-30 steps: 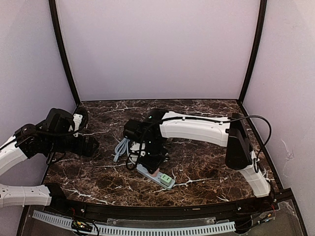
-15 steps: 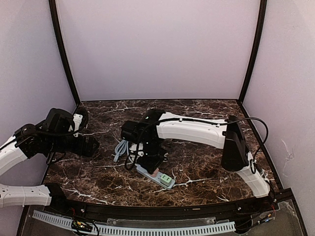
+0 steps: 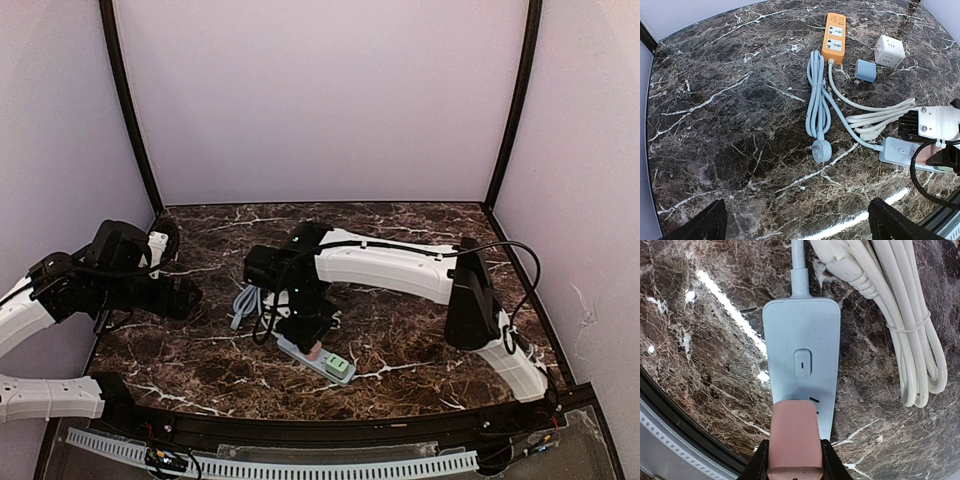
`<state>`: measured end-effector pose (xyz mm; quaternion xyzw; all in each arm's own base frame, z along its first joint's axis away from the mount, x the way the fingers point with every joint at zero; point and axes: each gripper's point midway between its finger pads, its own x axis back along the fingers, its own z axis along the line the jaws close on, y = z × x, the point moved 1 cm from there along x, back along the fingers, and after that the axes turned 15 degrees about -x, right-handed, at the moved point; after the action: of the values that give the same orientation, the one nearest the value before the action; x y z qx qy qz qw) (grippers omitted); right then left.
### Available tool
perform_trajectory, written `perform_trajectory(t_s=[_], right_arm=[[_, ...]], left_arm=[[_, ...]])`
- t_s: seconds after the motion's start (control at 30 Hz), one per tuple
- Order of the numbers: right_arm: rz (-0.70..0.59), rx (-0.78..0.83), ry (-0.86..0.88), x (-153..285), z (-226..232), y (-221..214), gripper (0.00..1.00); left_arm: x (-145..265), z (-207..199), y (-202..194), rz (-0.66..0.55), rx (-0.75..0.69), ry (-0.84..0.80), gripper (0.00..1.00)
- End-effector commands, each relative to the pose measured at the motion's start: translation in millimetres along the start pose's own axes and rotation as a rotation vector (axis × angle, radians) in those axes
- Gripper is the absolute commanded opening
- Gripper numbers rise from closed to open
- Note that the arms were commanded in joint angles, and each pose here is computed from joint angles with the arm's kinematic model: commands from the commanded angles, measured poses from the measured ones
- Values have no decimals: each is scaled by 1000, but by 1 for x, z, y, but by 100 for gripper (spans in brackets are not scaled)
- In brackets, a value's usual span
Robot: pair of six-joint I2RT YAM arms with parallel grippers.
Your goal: Insert the plug
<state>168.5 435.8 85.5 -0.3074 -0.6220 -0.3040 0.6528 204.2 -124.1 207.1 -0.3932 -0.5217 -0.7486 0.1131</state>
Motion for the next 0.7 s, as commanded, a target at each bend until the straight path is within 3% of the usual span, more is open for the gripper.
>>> perform_trajectory(t_s=[0.0, 0.4, 0.67], right_arm=[[118, 59, 4, -68, 28, -16, 0], [107, 183, -61, -82, 21, -14, 0], [193, 32, 1, -101, 19, -18, 0]], left_arm=[[-1, -1, -2, -7, -5, -10, 99], [-1, -1, -2, -6, -4, -7, 99], [-1, -1, -2, -6, -3, -5, 99]])
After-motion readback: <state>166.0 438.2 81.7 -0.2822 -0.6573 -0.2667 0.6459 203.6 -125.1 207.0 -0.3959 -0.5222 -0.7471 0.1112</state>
